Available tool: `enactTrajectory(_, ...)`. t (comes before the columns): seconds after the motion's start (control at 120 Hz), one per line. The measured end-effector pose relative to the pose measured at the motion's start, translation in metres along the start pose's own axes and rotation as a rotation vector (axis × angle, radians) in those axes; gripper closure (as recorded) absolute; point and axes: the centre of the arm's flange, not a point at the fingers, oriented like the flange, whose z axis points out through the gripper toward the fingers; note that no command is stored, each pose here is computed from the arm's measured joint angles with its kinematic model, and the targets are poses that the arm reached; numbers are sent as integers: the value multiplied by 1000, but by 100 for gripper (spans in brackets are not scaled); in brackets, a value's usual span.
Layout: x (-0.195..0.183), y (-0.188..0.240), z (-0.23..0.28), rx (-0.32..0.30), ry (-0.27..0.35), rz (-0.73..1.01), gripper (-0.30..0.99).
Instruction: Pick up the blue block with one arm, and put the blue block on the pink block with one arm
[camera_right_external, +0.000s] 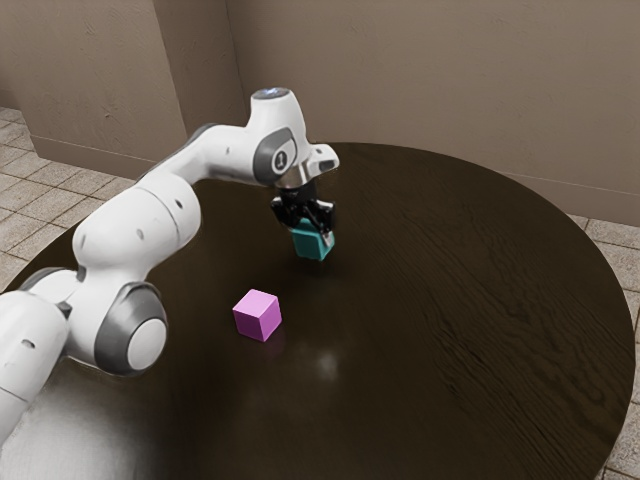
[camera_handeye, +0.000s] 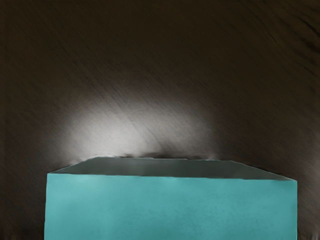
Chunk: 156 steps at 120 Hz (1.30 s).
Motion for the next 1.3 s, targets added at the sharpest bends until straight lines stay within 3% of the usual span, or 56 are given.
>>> enactTrajectory(0.117, -17, 20, -32, 33, -51, 13, 36)
enactTrajectory(0.217, -54, 7, -39, 49, -110, -18, 36)
enactTrajectory(0.358, -86, -6, -59, 75, -72, -31, 36)
enactTrajectory(0.533, -84, -3, -75, 79, 13, -19, 36)
enactTrajectory(0.708, -85, -16, -73, 59, 37, -16, 37)
enactTrajectory(0.892, -102, -29, -67, 99, 16, -32, 38)
enactTrajectory(1.3, -173, -29, -61, 99, -36, -39, 38)
